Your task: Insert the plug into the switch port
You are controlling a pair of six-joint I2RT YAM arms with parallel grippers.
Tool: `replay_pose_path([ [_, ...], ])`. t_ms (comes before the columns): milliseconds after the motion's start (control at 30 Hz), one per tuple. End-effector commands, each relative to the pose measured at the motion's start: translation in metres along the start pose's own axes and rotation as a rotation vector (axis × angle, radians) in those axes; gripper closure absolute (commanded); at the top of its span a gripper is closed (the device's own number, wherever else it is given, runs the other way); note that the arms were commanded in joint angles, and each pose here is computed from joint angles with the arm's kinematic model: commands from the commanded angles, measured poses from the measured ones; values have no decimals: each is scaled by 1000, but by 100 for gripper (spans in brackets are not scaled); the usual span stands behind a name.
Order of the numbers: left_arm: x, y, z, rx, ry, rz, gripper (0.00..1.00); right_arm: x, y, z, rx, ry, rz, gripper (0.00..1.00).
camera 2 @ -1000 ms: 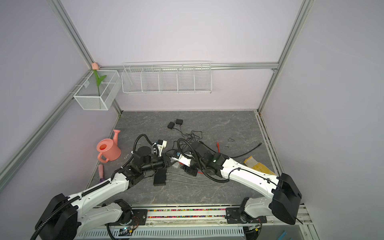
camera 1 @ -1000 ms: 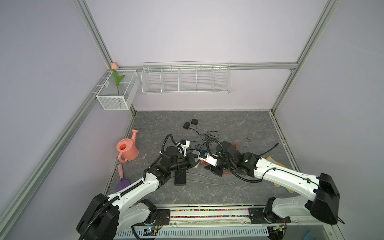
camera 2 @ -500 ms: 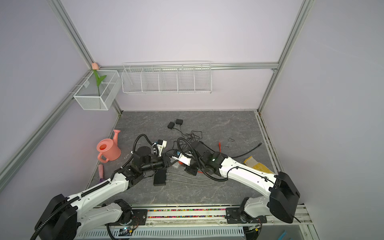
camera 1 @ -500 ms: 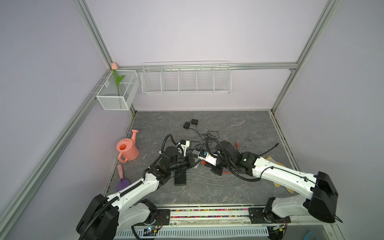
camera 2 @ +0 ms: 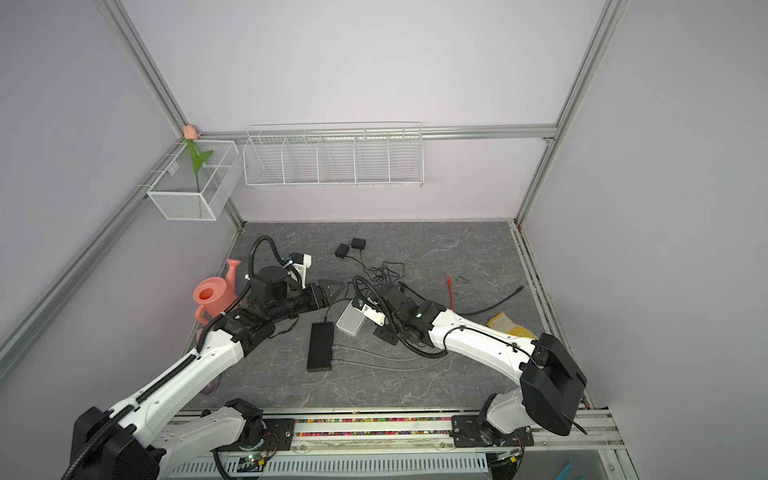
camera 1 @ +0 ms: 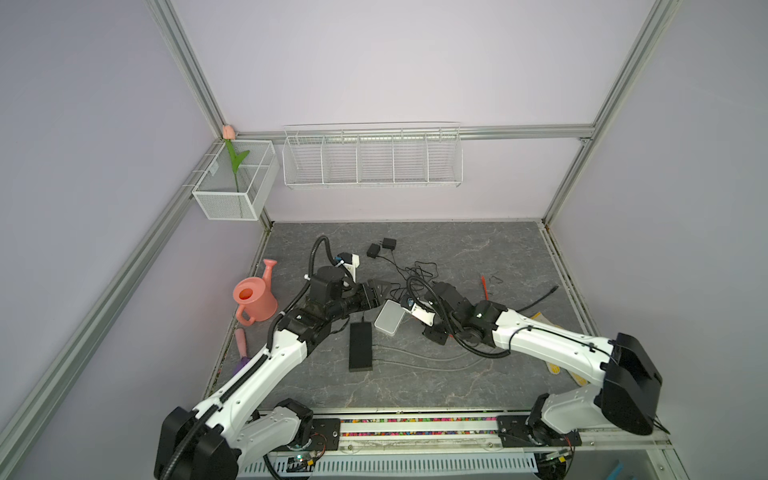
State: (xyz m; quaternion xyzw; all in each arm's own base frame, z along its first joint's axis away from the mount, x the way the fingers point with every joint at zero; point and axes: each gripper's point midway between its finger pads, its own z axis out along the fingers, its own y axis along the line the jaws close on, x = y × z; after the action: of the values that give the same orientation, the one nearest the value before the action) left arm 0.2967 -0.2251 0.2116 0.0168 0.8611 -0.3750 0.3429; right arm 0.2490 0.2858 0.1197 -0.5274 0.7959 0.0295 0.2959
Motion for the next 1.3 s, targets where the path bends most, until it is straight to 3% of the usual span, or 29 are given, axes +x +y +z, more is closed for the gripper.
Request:
replay_pose_path([
  [0, 24, 43, 31, -168, 149, 65, 33, 24, -15, 14, 74, 142, 9, 93],
  [167, 39, 60, 70, -194, 291, 71, 40, 38, -15, 37, 82, 243, -20, 94],
  [367, 47, 76, 95, -204, 338, 71, 48, 33, -10, 56, 45, 254, -43, 94],
  [500, 49, 89, 106, -208, 351, 56, 49, 28, -8, 69, -2, 259, -50, 94],
  [1267, 66, 100, 129, -155, 407, 33, 53, 19, -2, 105, -82, 305, -70, 94],
])
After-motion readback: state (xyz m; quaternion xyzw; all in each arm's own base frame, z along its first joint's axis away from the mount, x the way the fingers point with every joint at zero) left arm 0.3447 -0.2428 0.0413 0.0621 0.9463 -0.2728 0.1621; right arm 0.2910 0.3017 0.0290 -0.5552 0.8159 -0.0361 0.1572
